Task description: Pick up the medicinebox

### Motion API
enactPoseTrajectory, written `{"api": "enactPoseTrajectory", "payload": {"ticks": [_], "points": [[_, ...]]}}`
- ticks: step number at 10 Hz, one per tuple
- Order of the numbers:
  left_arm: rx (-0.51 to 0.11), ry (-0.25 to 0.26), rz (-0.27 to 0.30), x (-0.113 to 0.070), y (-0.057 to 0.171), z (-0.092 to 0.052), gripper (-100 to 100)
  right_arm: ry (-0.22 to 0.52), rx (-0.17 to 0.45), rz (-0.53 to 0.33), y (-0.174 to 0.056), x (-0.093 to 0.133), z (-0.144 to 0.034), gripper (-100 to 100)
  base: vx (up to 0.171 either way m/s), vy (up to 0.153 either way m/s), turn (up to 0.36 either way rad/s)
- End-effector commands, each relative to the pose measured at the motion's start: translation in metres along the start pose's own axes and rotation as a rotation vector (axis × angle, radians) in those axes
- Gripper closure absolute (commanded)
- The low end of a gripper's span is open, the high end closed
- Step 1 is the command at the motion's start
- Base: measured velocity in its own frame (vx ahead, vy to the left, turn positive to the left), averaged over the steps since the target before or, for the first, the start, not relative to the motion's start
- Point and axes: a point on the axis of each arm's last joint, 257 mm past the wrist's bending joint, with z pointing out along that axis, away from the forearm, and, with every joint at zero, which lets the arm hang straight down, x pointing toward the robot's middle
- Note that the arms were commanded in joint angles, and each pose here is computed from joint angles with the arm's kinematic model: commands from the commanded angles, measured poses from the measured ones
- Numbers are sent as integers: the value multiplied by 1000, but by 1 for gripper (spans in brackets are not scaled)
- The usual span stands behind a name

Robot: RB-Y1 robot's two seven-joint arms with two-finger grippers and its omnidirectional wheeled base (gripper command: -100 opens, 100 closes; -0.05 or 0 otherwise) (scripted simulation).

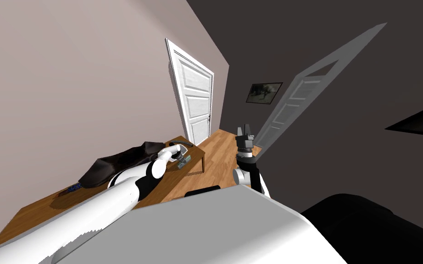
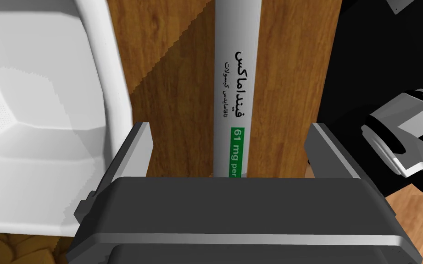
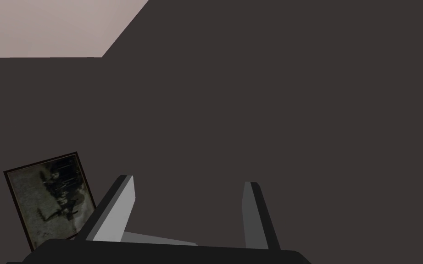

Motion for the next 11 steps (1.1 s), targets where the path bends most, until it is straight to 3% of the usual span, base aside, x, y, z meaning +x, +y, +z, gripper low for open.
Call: {"api": "enactPoseTrajectory", "payload": {"ticks": [1,2,4,6,8,10,11], "points": [[0,0,0,0,0,0,0,0,0,0,0,0,0,0,0,0,0],[-3,3,-43,-20,-8,2,-100,0,0,0,0,0,0,0,-6,-24,-278],[-3,3,-43,-20,-9,2,-100,0,0,0,0,0,0,0,-6,-16,-59],[-6,10,-119,-57,-24,2,-100,0,0,0,0,0,0,0,-5,-40,-306],[0,7,-126,-63,-25,3,-100,0,0,0,0,0,0,0,-4,-21,-71],[12,5,-203,-111,-42,1,-100,0,0,0,0,0,0,0,0,-36,-321],[-43,-15,-202,-114,-20,12,-100,0,0,0,0,0,0,0,-2,-26,-133]]}}
